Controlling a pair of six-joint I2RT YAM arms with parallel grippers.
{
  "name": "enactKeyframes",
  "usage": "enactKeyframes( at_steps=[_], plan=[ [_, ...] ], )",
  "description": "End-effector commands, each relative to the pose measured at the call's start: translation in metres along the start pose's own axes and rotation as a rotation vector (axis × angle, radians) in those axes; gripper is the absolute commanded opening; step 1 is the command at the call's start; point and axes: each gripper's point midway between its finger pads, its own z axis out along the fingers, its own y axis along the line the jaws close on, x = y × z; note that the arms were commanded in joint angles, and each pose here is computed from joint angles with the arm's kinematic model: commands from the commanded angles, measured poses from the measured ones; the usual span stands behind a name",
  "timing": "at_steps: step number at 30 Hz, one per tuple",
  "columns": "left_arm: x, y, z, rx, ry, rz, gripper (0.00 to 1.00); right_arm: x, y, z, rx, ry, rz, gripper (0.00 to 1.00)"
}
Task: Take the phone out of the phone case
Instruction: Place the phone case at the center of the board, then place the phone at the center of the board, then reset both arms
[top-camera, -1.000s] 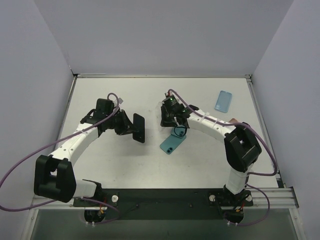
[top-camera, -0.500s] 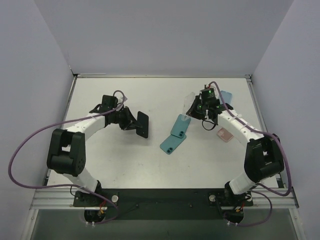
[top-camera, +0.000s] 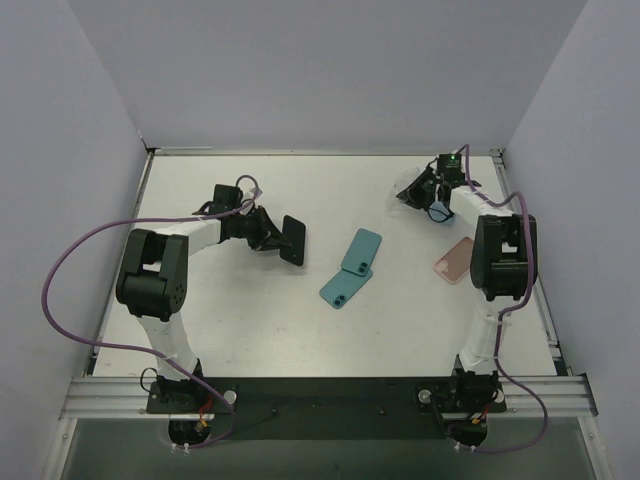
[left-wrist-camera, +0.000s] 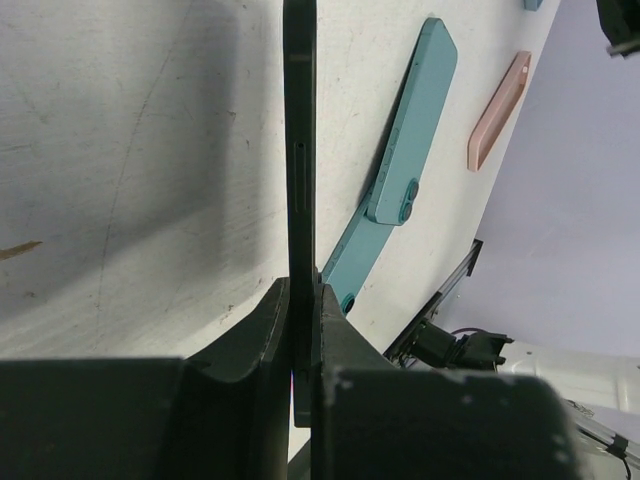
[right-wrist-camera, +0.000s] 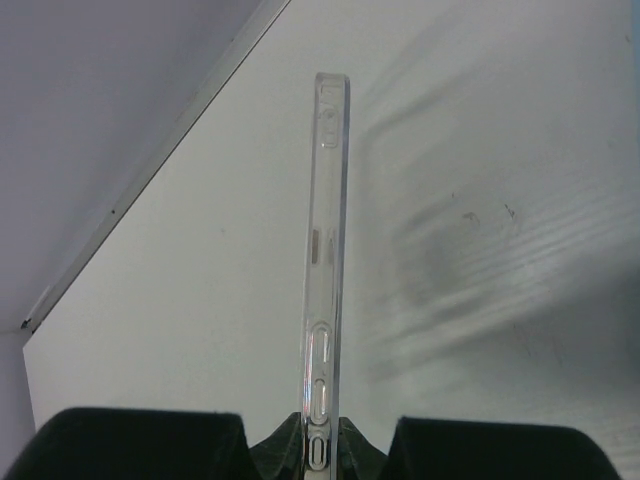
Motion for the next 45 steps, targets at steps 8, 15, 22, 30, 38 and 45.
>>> enactKeyframes(
  at_steps=[8, 15, 22, 30, 38, 45],
  plan=[
    [-0.007, -0.021, -0.006, 0.087, -0.023, 0.076, 0.0, -0.047, -0.026, 0.003, 0.211, -0.099, 0.083, 0.89],
    [-0.002, -0.019, 0.008, 0.022, -0.011, 0.11, 0.0, -0.049, -0.032, -0.075, 0.3, -0.249, 0.037, 0.93],
    [0.008, -0.012, 0.024, 0.004, 0.03, 0.099, 0.19, 0.005, -0.046, -0.141, 0.317, -0.281, -0.029, 0.93],
    [0.015, -0.005, 0.016, -0.072, 0.034, 0.117, 0.78, 0.075, -0.088, -0.183, 0.367, -0.227, -0.056, 0.93],
    [0.043, 0.015, -0.013, -0.28, 0.045, 0.173, 0.89, 0.094, -0.107, -0.217, 0.445, -0.206, -0.13, 0.94],
    [0.069, -0.006, -0.075, -0.292, -0.039, 0.267, 0.89, 0.105, -0.124, -0.229, 0.498, -0.189, -0.161, 0.94]
  ],
)
